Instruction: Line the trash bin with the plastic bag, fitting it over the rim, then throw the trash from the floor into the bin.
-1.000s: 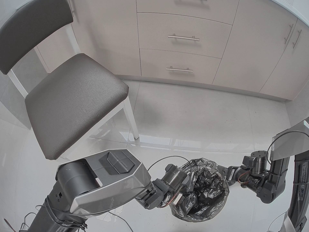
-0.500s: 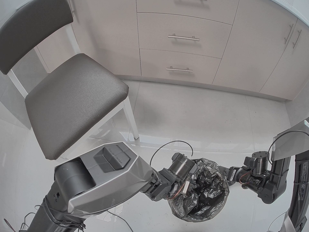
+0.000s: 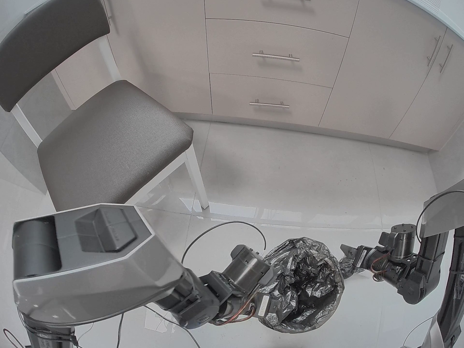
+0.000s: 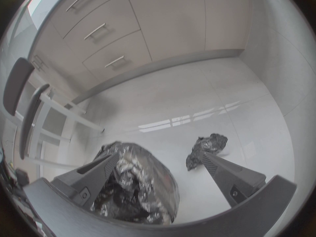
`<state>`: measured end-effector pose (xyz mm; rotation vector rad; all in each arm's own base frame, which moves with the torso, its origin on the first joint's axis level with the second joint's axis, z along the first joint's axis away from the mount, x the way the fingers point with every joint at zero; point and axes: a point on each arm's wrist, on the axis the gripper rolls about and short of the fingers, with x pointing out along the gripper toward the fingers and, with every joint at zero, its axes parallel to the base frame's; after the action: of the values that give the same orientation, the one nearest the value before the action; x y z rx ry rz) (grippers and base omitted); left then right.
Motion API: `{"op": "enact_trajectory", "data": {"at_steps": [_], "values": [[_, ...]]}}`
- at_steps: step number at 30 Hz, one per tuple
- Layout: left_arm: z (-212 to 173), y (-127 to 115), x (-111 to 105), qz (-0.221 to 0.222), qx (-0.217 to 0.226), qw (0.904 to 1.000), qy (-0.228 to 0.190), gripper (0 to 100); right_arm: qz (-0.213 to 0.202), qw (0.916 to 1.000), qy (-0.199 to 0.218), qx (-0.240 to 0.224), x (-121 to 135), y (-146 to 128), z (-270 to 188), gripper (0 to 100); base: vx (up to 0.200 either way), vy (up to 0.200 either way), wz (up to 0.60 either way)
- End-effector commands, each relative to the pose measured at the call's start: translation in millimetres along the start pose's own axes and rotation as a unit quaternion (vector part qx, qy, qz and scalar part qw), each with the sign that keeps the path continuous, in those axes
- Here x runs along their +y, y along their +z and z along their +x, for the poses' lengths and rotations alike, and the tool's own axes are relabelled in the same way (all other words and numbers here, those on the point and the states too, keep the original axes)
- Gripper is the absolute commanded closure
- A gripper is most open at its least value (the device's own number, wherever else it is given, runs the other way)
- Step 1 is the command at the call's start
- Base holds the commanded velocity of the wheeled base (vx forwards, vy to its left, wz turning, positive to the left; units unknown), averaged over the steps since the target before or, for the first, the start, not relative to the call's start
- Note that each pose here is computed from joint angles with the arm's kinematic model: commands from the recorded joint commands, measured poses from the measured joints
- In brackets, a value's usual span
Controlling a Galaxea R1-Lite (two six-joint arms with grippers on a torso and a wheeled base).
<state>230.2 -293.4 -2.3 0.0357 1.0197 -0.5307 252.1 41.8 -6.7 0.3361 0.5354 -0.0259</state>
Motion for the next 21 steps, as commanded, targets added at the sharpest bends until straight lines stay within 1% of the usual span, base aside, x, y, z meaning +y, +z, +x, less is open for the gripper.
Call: {"op": "enact_trajectory", "data": {"at_steps": [1,2,4,7,8,10,11,12,13,15,17,20,21], "values": [[-51,-12,18,-0.019,-0.034,0.9974,-0.06,0,0.032,0.9963,-0.026,-0.076,-15,41,32,0,0.0,0.0,0.0],[-59,-17,28,-0.027,-0.047,0.9954,-0.079,0,0.046,0.9944,-0.063,-0.072,-25,64,61,0,0.0,0.0,0.0],[-63,-20,38,-0.036,-0.055,0.9938,-0.089,0,0.061,0.992,-0.09,-0.063,-31,85,84,0,0.0,0.0,0.0],[-63,-27,57,-0.053,-0.048,0.9907,-0.116,0,0.086,0.9898,-0.102,-0.05,-23,121,110,0,0.0,0.0,0.0],[-63,-27,57,-0.053,-0.048,0.9907,-0.116,0,0.086,0.9898,-0.102,-0.05,-23,121,110,0,0.0,0.0,0.0],[-51,-27,78,-0.075,-0.025,0.9834,-0.163,0,0.09,0.9892,-0.113,-0.025,-16,145,139,0,0.0,0.0,0.0],[-49,-27,80,-0.078,-0.023,0.9822,-0.169,0,0.09,0.9891,-0.114,-0.023,-16,147,144,0,0.0,0.0,0.0],[-42,-26,89,-0.087,-0.018,0.9781,-0.188,0,0.091,0.9882,-0.123,-0.009,-19,152,165,0,0.0,0.0,0.0],[-40,-25,91,-0.089,-0.017,0.9771,-0.193,0,0.091,0.9878,-0.126,-0.007,-20,154,171,0,0.0,0.0,0.0],[-36,-24,97,-0.091,-0.022,0.9743,-0.205,0,0.092,0.9862,-0.137,0.011,-27,158,195,0,0.0,0.0,0.0],[-35,-25,97,-0.084,-0.029,0.9745,-0.206,0,0.094,0.9836,-0.151,0.033,-35,157,214,0,0.0,0.0,0.0],[-28,-32,96,-0.065,-0.03,0.9765,-0.203,0,0.102,0.9797,-0.16,0.064,-39,155,233,0,0.0,0.0,0.0],[-26,-35,96,-0.057,-0.035,0.9772,-0.201,0,0.106,0.9756,-0.171,0.089,-43,143,239,0,0.0,0.0,0.0]]}}
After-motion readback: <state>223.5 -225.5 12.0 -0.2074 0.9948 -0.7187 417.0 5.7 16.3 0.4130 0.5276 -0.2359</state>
